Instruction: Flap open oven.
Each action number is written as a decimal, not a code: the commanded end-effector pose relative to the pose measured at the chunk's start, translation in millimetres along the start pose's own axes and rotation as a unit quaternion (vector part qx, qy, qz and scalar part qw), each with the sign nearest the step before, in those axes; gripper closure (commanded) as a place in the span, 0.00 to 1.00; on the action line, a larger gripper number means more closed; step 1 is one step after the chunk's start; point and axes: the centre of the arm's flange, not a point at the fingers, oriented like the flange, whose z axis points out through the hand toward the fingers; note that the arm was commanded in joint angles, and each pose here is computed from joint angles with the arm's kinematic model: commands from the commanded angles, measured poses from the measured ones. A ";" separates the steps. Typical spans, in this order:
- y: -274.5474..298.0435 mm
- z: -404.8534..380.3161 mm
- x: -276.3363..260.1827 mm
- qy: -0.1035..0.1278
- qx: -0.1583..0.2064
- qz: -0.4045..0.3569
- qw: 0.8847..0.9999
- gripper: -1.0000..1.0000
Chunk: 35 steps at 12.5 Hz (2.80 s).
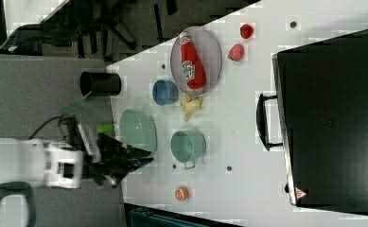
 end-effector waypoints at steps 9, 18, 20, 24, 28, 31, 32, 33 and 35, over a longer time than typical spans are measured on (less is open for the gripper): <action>76.8 117.2 109.9 0.070 -0.039 -0.306 0.949 0.83; 76.7 180.2 165.4 0.123 -0.062 -0.413 0.900 0.83; 73.0 195.3 169.3 0.120 -0.069 -0.416 0.899 0.83; 61.8 224.1 171.0 0.111 -0.079 -0.420 0.897 0.83; 33.2 235.0 149.4 0.102 -0.086 -0.446 0.885 0.83; 5.9 253.7 122.9 0.102 -0.109 -0.427 0.892 0.83; -3.6 260.1 114.6 0.105 -0.124 -0.427 0.889 0.83; -12.7 266.7 107.3 0.109 -0.139 -0.427 0.887 0.83; -29.5 283.5 92.6 0.113 -0.166 -0.427 0.882 0.83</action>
